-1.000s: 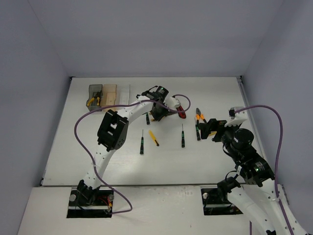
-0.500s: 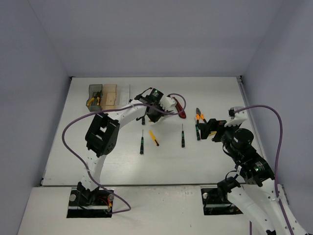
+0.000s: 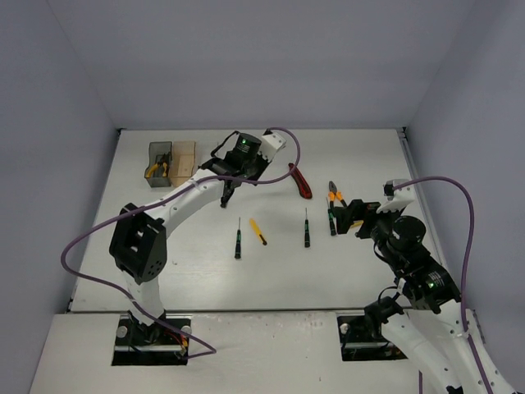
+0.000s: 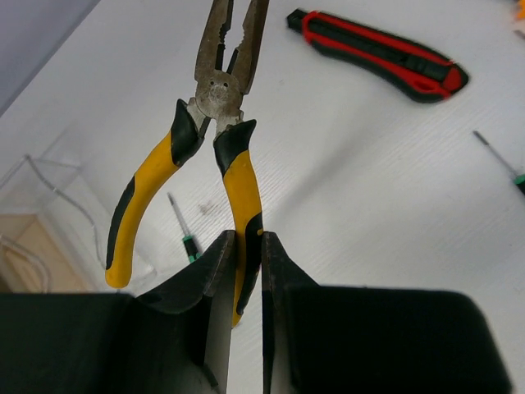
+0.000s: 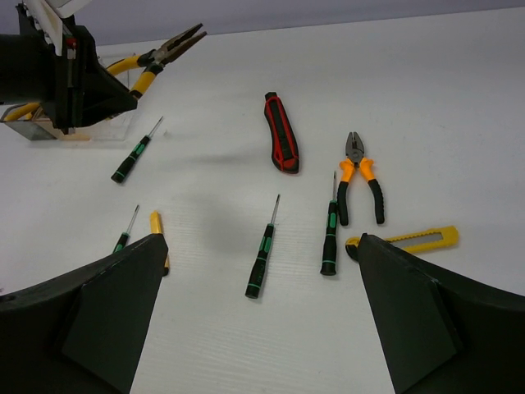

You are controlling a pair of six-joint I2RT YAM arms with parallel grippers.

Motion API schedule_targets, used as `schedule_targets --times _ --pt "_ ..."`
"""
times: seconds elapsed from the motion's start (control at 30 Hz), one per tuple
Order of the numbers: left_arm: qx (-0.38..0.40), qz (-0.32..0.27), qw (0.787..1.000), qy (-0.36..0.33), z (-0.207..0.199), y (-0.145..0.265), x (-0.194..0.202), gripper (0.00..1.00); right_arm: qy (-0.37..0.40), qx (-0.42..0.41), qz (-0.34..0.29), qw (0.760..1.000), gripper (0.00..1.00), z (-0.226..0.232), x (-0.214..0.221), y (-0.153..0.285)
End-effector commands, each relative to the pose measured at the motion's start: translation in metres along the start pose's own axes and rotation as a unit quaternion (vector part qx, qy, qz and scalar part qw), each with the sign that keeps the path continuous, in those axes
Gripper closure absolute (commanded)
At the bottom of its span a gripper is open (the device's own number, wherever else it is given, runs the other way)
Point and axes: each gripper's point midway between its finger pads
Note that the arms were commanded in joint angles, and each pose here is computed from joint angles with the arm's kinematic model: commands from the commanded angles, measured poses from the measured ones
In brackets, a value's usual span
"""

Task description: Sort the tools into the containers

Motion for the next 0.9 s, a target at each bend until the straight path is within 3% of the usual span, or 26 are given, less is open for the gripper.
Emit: schedule_targets --times 0.0,0.17,0.47,0.87 --pt "-0.122 -0.043 0.99 0.062 0.057 0.037 -0.022 1.0 -0.003 -0.017 -0.027 0.999 0.0 0.008 -0.015 0.0" --pt "-0.171 -0.033 0.972 0.154 0.107 0.062 0.008 1.0 -0.003 -0.023 -0.028 0.999 0.0 0.01 -0.015 0.001" --pt "-0.237 0.017 0.936 0.26 0.186 0.104 0.071 1.0 -0.004 -0.029 -0.033 0.999 0.0 0.012 -0.017 0.004" --pt "-0.221 0.059 0.899 0.374 0.23 0.105 0.119 1.0 -0.006 -0.03 -0.04 0.999 0.0 0.012 -0.019 0.007"
Point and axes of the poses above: each gripper's point midway between its finger pads, its own y axis back along the fingers, its own z axis along the line the jaws close on, x = y × z, and after that the axes turned 1 degree about -y, right-handed
